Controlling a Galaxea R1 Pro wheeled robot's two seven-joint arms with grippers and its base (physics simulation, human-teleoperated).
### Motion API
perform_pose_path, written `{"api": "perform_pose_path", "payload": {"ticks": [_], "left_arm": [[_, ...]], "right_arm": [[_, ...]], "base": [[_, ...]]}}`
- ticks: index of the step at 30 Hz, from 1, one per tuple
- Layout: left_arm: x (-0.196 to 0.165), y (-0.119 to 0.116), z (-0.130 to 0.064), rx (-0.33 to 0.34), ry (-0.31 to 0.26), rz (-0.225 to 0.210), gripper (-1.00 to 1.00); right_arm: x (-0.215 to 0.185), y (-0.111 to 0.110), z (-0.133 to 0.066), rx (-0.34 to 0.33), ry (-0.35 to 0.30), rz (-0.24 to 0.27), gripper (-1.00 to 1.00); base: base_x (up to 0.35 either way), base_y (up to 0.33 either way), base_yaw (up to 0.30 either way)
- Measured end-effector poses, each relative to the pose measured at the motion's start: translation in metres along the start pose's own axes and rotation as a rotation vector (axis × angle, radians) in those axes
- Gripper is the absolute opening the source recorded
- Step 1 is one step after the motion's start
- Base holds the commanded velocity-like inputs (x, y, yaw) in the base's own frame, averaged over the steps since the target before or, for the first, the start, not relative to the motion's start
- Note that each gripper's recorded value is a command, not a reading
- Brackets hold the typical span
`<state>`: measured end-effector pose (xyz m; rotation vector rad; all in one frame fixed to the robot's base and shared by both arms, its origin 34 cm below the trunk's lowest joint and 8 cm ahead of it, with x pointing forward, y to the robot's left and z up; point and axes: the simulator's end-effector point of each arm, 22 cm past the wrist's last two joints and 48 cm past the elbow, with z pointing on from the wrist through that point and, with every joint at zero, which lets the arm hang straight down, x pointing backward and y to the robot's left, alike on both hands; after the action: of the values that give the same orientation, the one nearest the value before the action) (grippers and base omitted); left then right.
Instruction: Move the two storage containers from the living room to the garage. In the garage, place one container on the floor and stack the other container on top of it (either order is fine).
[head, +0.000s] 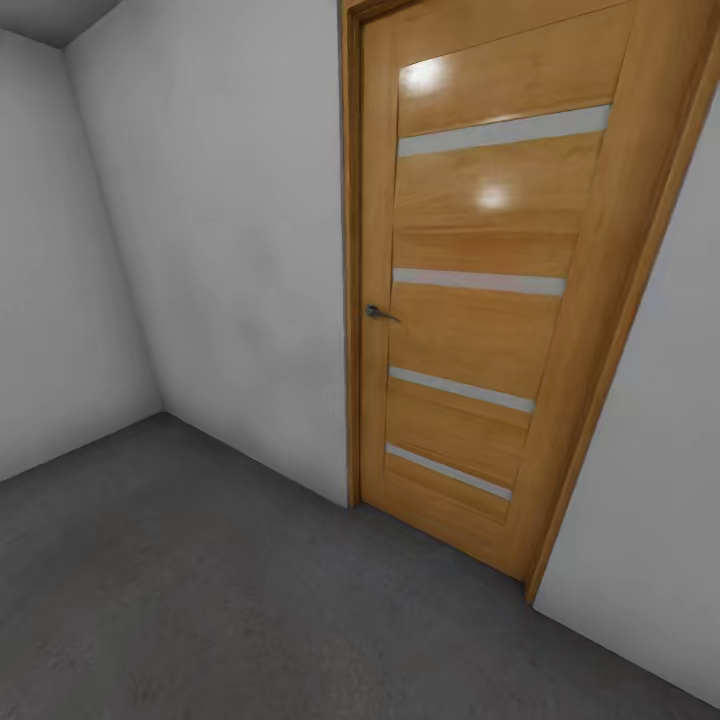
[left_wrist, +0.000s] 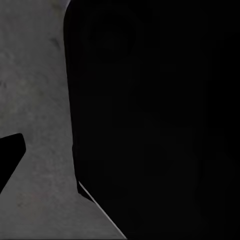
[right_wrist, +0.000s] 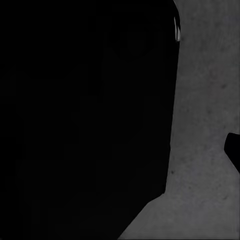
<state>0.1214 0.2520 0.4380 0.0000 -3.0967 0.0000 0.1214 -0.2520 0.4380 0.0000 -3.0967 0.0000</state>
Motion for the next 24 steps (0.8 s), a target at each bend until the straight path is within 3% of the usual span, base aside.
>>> {"api": "perform_pose_path", "payload": {"ticks": [3,10,16,24], "left_arm": [[-0.001,-0.010,0.000,0.011,-0.002,-0.013,1.00],[-0.016,-0.003,0.000,0.002,-0.037,-0.028,1.00],[-0.032,-0.001,-0.001,0.000,-0.071,-0.039,1.00],[-0.032,0.000,-0.001,-0.001,-0.068,-0.041,1.00]], "right_arm": [[-0.001,0.003,0.000,-0.002,0.000,-0.022,1.00],[-0.002,0.001,0.000,0.003,-0.003,-0.024,1.00],[-0.003,0.001,0.000,0.007,-0.008,-0.023,1.00],[-0.006,0.002,0.000,0.004,-0.021,-0.024,1.00]], "base": [[0.000,0.000,0.000],[0.030,0.000,0.000],[0.271,0.000,0.000],[0.318,0.000,0.000]]}}
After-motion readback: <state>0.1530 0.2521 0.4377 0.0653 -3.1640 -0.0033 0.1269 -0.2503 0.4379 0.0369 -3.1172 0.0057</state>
